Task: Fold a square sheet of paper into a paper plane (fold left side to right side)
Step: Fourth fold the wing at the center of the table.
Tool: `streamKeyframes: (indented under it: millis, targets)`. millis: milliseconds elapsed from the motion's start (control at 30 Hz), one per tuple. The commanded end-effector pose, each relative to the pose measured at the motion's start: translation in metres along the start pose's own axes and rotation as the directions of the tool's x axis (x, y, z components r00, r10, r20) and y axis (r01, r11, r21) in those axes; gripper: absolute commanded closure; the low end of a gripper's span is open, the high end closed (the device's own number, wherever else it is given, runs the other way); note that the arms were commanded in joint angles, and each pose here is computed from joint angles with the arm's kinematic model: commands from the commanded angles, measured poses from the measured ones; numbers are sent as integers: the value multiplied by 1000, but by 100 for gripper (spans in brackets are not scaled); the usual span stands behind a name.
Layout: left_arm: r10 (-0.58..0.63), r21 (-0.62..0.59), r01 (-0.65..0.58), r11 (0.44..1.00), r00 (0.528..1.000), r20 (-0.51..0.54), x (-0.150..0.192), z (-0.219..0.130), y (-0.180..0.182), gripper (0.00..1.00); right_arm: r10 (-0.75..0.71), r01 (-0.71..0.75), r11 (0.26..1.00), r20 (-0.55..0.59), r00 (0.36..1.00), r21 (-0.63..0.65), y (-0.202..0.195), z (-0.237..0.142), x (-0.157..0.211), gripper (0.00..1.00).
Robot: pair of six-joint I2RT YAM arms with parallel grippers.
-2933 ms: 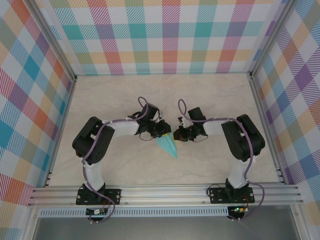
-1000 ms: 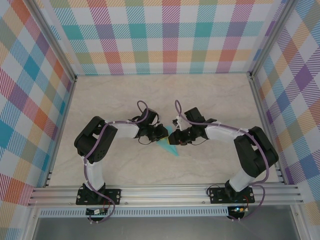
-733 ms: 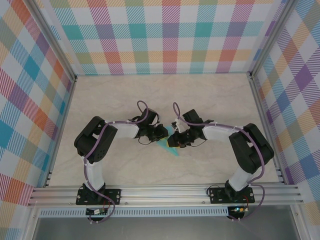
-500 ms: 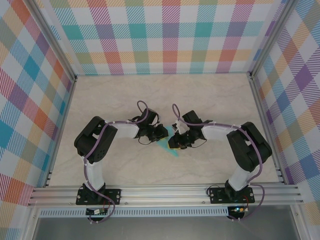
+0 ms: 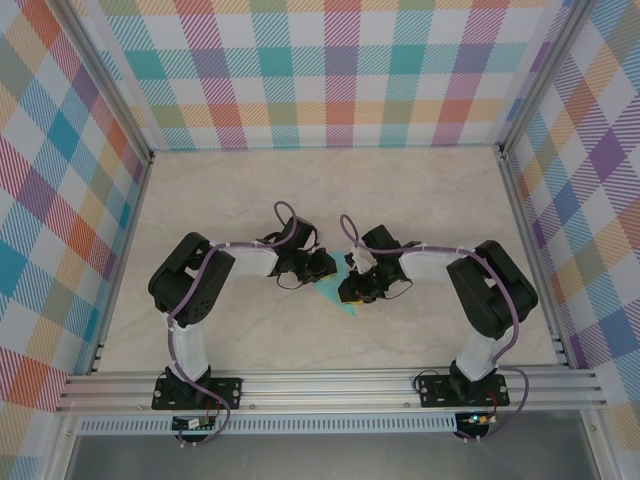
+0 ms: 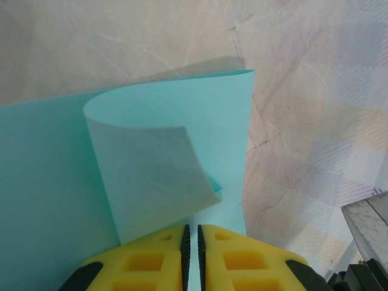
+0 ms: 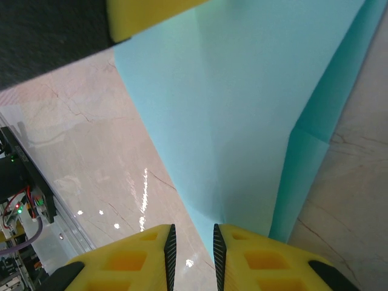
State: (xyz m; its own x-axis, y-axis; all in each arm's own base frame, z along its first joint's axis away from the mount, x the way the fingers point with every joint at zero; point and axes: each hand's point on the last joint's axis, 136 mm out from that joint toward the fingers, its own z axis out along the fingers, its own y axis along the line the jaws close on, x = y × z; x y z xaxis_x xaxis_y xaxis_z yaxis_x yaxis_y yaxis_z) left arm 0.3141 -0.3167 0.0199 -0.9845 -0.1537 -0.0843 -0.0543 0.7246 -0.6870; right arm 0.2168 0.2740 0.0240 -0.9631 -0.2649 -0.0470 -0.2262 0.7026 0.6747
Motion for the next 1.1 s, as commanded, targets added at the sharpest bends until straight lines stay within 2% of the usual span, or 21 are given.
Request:
streamKeyframes:
  millis: [0,467,867,967,1067]
  targets:
    - [-41,-118,34,992,998,-53,24,4,33,85,4,-2,999,-50,999,47,-9,5,11,74]
    - [-41,-120,35,992,998,-53,24,4,34,85,7,1,992,-66,998,125,-19,4,18,74]
    - [-34,-122,27,992,998,-54,23,4,33,85,121,-87,969,-136,983,233,-41,0,53,79]
    - [-36,-123,29,992,998,-55,24,4,33,85,118,-87,967,-118,986,238,-39,-5,53,80]
    - [-36,-120,29,992,998,-55,23,4,33,85,68,-53,979,-66,996,197,-20,-18,42,79]
